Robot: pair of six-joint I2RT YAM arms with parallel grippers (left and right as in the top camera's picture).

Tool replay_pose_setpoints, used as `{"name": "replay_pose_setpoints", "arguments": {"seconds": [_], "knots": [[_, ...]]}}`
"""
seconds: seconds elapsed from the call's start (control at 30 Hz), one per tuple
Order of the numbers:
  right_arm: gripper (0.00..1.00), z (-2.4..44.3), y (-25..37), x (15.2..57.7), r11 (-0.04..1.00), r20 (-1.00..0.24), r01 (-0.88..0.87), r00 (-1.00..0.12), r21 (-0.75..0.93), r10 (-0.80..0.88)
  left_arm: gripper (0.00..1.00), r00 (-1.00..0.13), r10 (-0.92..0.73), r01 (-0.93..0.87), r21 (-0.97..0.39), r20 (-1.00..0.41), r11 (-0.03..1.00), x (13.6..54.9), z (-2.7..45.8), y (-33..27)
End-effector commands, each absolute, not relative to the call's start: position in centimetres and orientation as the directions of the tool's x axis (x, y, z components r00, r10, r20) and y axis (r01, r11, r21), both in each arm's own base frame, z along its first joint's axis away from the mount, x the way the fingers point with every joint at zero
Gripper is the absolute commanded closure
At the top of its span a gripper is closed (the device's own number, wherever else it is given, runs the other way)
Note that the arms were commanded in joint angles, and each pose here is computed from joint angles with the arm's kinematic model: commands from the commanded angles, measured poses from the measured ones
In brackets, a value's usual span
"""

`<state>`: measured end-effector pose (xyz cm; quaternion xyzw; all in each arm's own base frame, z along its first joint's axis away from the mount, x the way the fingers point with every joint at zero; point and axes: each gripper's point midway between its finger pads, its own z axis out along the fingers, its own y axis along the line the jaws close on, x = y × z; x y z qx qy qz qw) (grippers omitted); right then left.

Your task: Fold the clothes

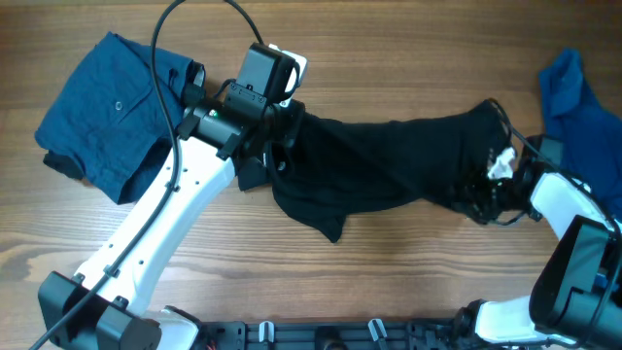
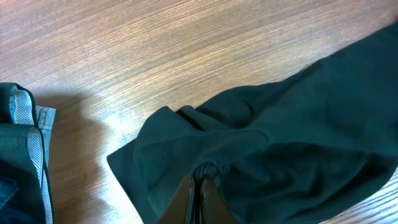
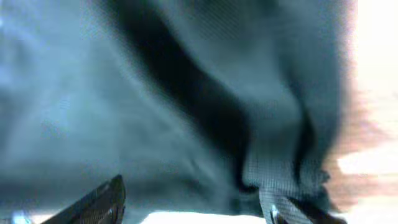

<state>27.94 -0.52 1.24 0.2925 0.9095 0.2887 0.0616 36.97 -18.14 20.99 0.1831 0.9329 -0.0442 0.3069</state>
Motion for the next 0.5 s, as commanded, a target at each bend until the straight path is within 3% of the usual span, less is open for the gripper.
{"name": "replay_pose_setpoints", "arguments": {"seconds": [0.0,0.2,0.37,0.47], "knots": [[0.3,4.2,2.4,29.6,0.613,-0.066,0.221,-0.91,0.759,0.409,0.96,-0.732,0.289,0.344,0.032,-0.616,0.939,37.3,22.2,-17.8],[0.28,2.9,1.9,27.8,0.65,0.016,0.312,-0.908,0.693,0.419,0.96,-0.733,0.289,0.343,0.031,-0.616,0.939,37.3,22.2,-17.8],[0.29,-0.7,-2.7,24.1,0.789,0.1,0.504,-0.858,0.352,0.504,0.96,-0.733,0.289,0.344,0.031,-0.616,0.939,37.3,22.2,-17.8],[0.3,-0.4,-2.0,24.4,0.777,0.102,0.489,-0.865,0.395,0.492,0.96,-0.733,0.289,0.344,0.031,-0.616,0.939,37.3,22.2,-17.8]]}}
